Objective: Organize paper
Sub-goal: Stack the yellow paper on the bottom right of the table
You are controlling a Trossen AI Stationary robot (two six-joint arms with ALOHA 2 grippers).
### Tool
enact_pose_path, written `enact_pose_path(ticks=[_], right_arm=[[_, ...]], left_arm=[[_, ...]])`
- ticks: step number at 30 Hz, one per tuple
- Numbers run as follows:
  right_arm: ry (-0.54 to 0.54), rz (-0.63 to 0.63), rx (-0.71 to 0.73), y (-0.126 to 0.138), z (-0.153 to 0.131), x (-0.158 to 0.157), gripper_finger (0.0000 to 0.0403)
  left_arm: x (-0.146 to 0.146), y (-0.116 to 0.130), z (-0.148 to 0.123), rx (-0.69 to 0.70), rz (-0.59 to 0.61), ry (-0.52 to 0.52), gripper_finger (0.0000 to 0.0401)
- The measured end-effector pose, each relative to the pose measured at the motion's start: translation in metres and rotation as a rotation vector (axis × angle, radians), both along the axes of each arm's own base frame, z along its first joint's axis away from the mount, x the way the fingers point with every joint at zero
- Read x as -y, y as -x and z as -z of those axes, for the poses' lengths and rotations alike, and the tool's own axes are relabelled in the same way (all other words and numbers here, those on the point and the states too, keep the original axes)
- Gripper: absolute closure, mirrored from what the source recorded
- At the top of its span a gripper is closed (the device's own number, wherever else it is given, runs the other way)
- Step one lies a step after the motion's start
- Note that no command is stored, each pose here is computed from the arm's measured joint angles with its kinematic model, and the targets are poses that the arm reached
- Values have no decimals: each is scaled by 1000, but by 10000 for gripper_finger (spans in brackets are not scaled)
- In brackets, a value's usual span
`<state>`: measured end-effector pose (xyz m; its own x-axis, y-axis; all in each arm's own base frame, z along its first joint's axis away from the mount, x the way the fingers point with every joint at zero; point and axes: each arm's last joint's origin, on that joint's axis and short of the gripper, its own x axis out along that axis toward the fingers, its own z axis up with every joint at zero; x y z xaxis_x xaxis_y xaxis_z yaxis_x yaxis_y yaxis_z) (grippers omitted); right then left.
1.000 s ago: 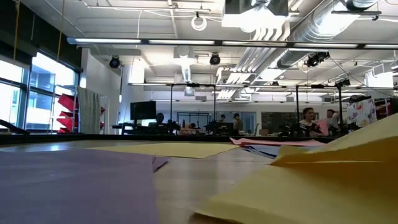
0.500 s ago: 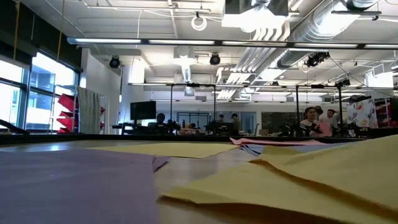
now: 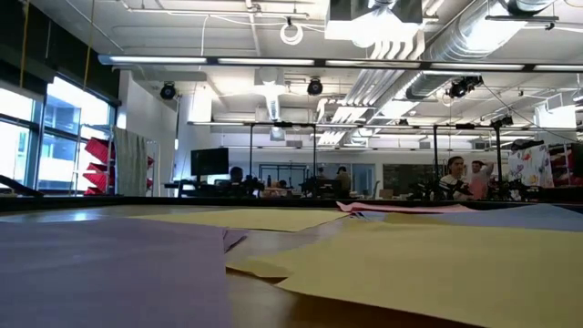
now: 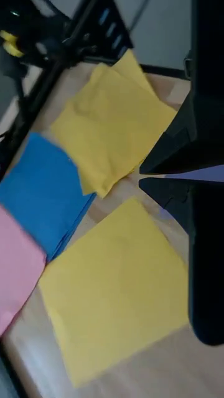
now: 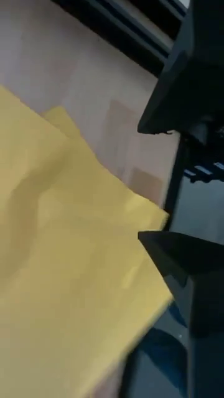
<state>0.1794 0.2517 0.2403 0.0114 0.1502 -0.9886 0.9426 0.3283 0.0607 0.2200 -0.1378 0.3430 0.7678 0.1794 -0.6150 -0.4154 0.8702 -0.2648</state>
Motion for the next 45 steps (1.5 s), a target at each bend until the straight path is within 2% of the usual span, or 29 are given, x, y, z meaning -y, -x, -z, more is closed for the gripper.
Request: enact_pose_path(ticks=[2, 5, 9, 14, 18, 23, 27, 29, 34, 39, 45], right_arm=[[-9, 7, -13, 6, -4, -1, 150], [-30, 33, -107, 16, -6, -3, 162], [-9, 21, -144, 23, 1, -2, 186], [140, 65, -189, 25, 26, 22, 227], [138, 36, -74, 12, 50, 35, 258], [34, -123, 174, -9, 74, 37, 273], [-39, -317, 379, -18, 69, 21, 273], [-67, -371, 450, -16, 63, 7, 273], [-38, -393, 444, -1, 76, -19, 275], [16, -406, 396, -1, 103, -33, 275], [-10, -252, 385, -14, 117, -38, 275]], left_arm=[[-1, -21, 7, -14, 52, -3, 401], [-5, -55, 24, -45, 151, -15, 401], [-13, -93, 58, -148, 274, 11, 401], [-2, -118, 101, -271, 484, 88, 401], [14, -132, 125, -266, 599, 167, 401], [18, -144, 166, -360, 529, 188, 401], [18, -147, 187, -414, 465, 186, 401], [18, -148, 191, -416, 433, 181, 401], [19, -154, 202, -401, 408, 178, 401], [22, -162, 217, -371, 393, 206, 401], [24, -166, 224, -356, 354, 269, 401]])
